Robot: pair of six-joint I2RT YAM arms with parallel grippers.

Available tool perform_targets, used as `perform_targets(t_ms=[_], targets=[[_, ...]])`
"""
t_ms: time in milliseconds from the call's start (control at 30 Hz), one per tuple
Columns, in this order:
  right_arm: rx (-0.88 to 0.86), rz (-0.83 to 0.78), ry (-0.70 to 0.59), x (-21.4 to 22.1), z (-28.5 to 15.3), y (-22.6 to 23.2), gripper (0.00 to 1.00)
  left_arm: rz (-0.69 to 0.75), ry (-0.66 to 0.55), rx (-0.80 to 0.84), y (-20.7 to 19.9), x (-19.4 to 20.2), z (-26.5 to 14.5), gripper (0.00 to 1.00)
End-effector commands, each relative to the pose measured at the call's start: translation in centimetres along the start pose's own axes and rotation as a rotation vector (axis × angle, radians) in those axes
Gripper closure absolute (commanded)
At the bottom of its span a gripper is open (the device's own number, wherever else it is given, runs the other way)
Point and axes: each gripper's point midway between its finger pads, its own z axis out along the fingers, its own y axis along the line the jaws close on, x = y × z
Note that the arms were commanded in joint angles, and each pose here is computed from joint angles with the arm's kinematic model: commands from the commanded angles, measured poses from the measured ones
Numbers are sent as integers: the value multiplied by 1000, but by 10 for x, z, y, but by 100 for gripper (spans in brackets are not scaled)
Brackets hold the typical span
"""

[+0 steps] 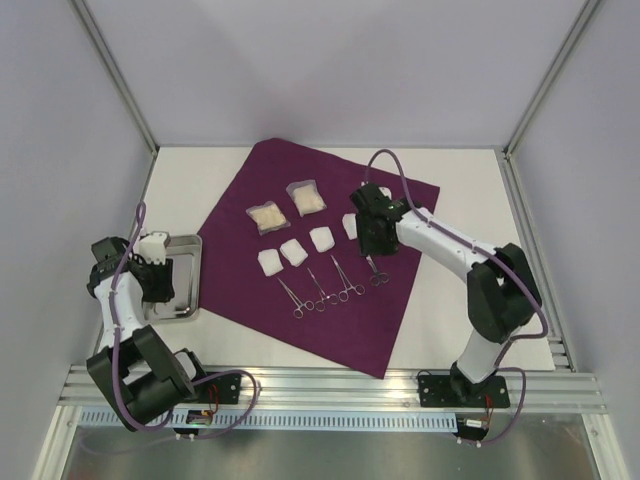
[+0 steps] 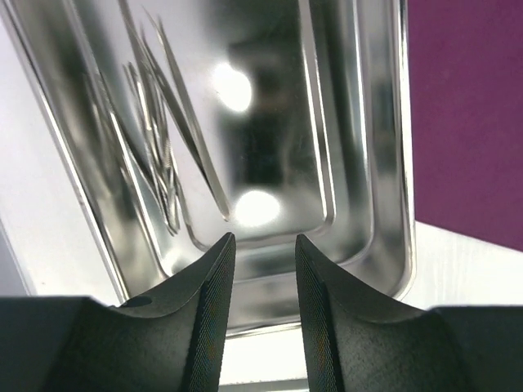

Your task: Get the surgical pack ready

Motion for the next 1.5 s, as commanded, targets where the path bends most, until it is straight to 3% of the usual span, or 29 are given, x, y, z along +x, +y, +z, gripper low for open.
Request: perform_targets(t_ms=[0,633,1200,1300,1467], targets=[[11,-143,72,-3,11,-15,50,18,-9,29,-8,-2,-12,55],[44,-235,202,-6,72,-13,57,-14,-16,28,-8,-7,-14,53],[54,-230,342,38,95,-23,62,-12,-34,36,-9,-11,-15,53],[60,-226,354,44,101,-24,65,-9,-36,35,-9,-12,-16,53],[64,-221,343,43,100,-25,80,-11,-37,36,-9,-13,-16,53]])
